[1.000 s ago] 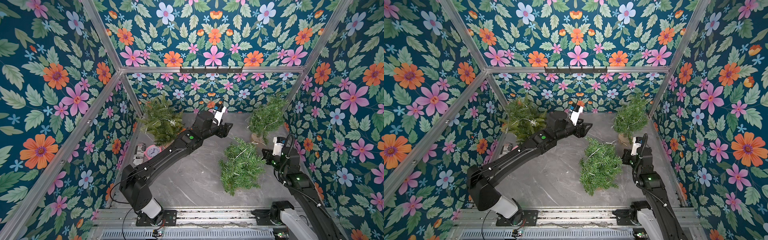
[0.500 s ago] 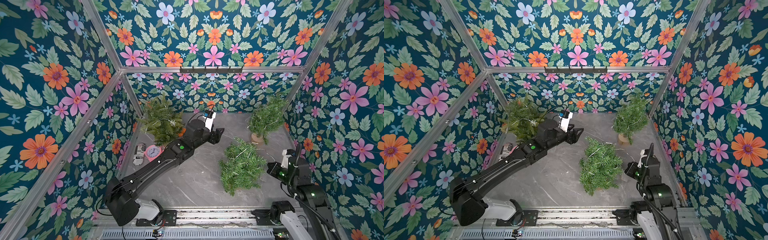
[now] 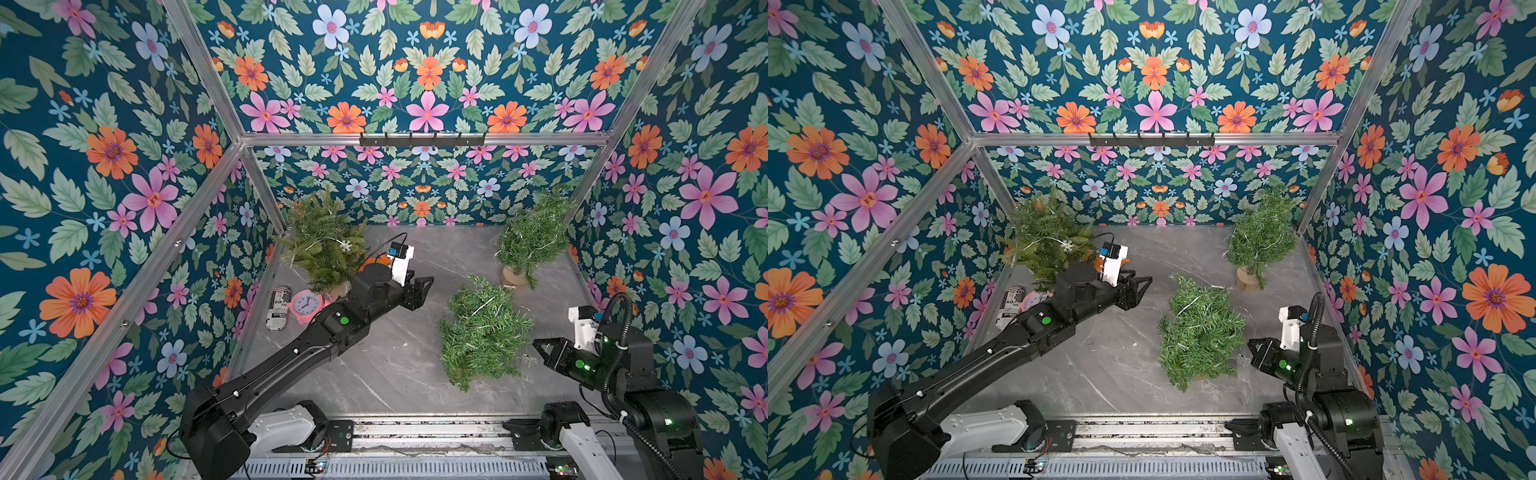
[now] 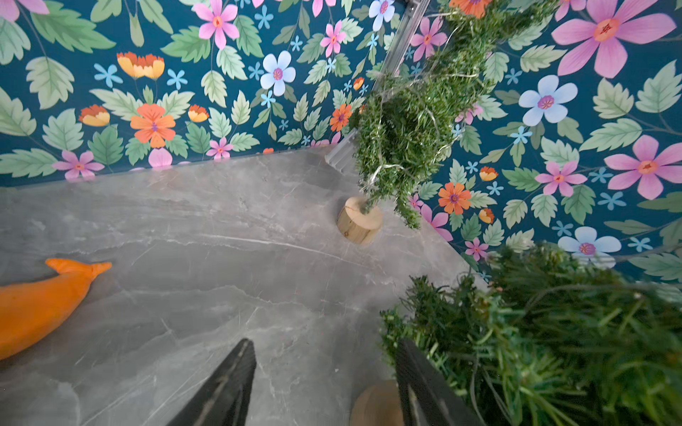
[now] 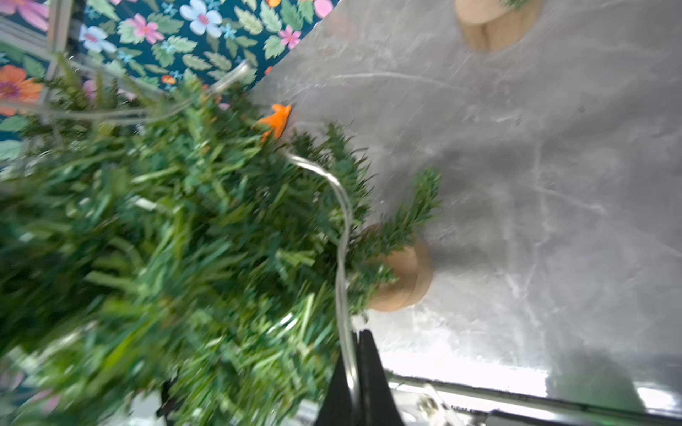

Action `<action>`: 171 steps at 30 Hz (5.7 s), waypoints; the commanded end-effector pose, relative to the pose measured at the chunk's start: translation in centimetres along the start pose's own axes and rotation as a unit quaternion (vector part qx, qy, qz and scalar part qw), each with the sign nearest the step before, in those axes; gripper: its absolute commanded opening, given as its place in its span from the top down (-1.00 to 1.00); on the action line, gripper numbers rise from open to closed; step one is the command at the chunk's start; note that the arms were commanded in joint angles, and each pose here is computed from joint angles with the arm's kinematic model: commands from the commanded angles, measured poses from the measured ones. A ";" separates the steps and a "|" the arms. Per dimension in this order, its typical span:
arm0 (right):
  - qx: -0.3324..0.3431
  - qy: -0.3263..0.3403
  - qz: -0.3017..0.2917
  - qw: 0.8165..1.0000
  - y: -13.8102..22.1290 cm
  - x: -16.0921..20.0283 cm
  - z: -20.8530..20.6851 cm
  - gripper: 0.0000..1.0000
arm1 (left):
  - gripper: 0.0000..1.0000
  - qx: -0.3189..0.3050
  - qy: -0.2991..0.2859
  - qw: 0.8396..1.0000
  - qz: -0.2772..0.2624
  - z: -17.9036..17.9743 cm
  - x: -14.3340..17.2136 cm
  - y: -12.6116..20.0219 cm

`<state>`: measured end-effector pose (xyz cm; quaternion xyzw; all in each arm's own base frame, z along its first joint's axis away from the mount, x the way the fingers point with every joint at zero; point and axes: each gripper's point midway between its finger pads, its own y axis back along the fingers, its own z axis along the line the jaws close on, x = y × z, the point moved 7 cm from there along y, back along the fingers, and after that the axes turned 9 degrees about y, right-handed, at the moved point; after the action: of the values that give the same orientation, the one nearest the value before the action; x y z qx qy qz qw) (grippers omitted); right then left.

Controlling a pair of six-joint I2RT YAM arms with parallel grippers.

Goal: Wrap string light around the christmas tree
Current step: Wrap the light string around the Christmas tree.

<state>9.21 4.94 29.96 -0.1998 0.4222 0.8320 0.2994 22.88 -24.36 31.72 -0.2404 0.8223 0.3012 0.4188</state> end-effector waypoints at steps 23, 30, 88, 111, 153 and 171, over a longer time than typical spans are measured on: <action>-0.181 0.053 0.044 0.981 2.3 0.9 4.4 1.00 | -0.17 0.198 0.024 0.980 0.018 -1.5 7.5 6.2; -0.243 0.075 0.035 0.966 1.0 0.2 5.0 1.00 | -0.18 0.240 0.004 0.970 0.035 -3.1 10.1 6.2; -0.374 0.102 0.045 0.921 2.7 2.0 6.6 1.00 | -0.40 0.473 -0.048 0.878 -0.050 -19.6 18.5 3.7; -0.368 0.094 0.044 0.924 1.8 2.0 6.1 1.00 | 0.86 0.439 -0.038 0.896 -0.053 -19.0 18.3 3.2; -0.162 0.106 -0.087 0.977 0.4 0.3 2.5 -0.35 | 1.00 0.197 -0.152 0.959 0.134 -10.4 19.7 6.0; -0.114 0.108 -0.088 0.984 -0.6 0.8 0.9 -0.35 | 1.00 0.028 -0.171 0.983 0.065 -6.4 17.7 5.8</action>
<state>8.90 6.31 29.88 -0.3533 0.3272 0.8237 0.2994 5.40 -27.72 21.78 -0.0858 0.7744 0.3205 0.5388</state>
